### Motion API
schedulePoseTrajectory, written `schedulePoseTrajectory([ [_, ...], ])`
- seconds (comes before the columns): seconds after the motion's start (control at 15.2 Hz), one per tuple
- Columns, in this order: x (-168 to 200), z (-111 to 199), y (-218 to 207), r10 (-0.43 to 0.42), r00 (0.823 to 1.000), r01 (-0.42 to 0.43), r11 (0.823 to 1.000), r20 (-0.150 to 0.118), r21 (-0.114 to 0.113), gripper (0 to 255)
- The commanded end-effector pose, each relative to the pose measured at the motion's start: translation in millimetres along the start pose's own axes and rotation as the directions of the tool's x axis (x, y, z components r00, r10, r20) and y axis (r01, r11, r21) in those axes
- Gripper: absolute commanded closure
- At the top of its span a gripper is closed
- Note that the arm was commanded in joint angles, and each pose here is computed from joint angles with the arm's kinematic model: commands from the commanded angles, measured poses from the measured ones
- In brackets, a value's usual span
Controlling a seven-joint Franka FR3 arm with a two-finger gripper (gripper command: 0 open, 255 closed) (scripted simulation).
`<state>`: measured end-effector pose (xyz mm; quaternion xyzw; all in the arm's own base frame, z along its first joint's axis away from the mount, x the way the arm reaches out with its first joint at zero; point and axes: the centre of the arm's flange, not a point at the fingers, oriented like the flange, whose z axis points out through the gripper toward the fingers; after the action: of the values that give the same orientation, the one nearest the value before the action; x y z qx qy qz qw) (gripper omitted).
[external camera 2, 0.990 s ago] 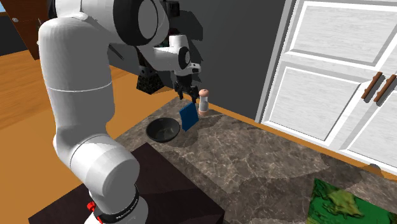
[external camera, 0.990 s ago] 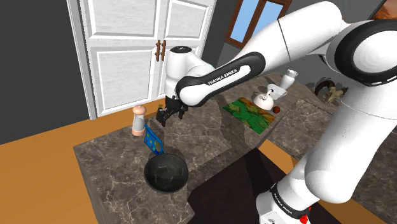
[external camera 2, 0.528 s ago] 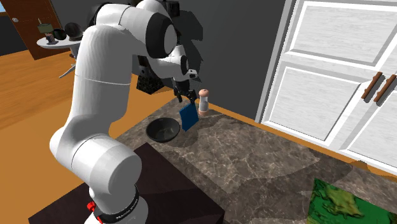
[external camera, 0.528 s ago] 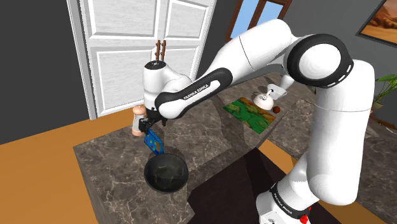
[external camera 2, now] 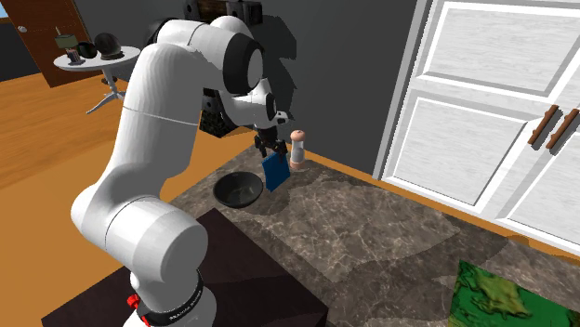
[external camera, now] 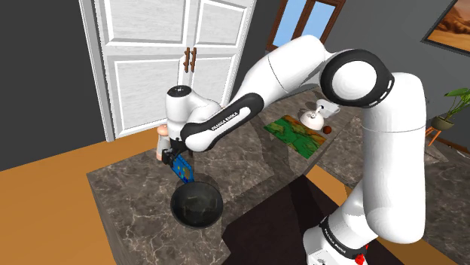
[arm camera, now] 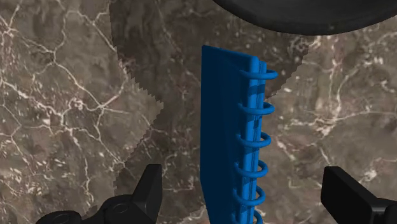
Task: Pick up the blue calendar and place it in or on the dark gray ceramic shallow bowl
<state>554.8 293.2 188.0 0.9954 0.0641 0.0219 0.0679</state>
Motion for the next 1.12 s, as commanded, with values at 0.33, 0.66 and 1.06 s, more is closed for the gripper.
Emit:
schedulePoseTrajectory([
  [0.33,-0.7,6.0,0.2,0.000,1.000,0.000,1.000,0.000,0.000,0],
  [0.66,-0.7,5.9,0.2,0.000,1.000,0.000,1.000,0.000,0.000,255],
  [1.06,-1.1,5.7,0.0,0.000,1.000,0.000,1.000,0.000,0.000,255],
])
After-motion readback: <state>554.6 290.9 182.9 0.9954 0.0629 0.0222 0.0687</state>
